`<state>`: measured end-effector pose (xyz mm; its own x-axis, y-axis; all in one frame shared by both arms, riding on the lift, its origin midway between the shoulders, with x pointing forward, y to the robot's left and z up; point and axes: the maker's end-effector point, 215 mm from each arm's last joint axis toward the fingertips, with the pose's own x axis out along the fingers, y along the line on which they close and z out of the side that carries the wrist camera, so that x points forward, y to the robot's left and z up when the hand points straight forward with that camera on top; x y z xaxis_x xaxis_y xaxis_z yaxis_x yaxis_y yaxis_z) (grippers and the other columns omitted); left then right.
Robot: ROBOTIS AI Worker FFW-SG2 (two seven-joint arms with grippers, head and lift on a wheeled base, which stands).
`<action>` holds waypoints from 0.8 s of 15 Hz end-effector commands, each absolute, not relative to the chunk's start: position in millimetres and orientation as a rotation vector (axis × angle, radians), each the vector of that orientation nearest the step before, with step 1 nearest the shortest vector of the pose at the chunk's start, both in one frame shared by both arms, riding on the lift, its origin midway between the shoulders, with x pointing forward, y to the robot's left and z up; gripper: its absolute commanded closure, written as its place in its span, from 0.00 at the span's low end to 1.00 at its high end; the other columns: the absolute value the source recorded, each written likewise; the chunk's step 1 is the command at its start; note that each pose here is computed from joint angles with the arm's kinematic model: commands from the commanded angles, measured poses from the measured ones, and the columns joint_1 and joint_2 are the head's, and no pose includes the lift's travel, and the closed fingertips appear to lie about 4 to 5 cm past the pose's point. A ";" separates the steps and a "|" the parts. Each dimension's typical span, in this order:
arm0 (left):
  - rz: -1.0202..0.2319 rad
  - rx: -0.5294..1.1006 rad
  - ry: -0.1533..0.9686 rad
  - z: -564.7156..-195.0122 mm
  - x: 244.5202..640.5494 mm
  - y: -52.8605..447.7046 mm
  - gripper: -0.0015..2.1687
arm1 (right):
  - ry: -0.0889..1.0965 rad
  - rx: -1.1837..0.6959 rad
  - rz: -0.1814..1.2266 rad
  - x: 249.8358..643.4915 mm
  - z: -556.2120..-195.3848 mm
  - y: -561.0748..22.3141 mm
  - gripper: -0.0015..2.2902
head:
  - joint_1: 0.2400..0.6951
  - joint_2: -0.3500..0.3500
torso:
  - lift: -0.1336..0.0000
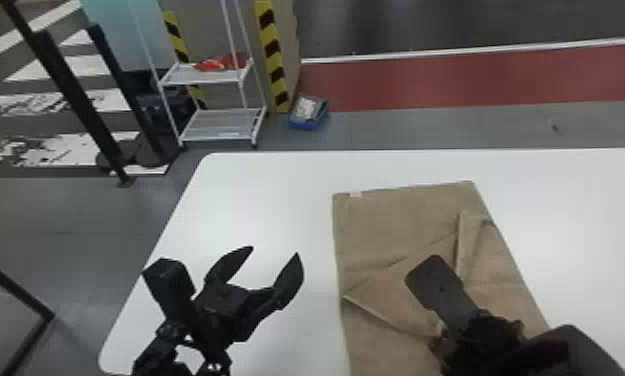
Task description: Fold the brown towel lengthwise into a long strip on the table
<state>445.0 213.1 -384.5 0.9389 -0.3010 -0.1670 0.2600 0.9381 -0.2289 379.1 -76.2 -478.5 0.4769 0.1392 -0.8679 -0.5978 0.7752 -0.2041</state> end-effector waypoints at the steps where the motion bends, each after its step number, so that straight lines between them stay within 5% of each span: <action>1: -0.290 -0.206 0.203 -385.4 445.2 212.9 0.02 | 0.957 -0.517 0.462 383.3 -469.6 -79.8 0.50 | 1.00 0.77 | 0.30; 8: -0.295 -0.207 0.204 -386.2 445.6 212.1 0.02 | 0.940 -0.495 0.466 382.8 -459.8 -77.0 0.49 | 1.00 0.76 | 0.30; 9: -0.298 -0.206 0.203 -385.5 446.1 212.0 0.02 | 0.937 -0.496 0.471 383.3 -458.7 -75.3 0.39 | 1.00 0.76 | 0.30; 12: -0.297 -0.206 0.204 -386.3 445.9 212.1 0.02 | 0.928 -0.505 0.472 385.6 -455.7 -72.0 0.38 | 1.00 0.77 | 0.30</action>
<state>445.8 211.9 -386.3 0.9361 -0.3093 -0.1678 0.2677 0.9354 -0.2309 384.4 -73.2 -457.0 0.5126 0.1649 -0.8426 -0.5824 0.7879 -0.2001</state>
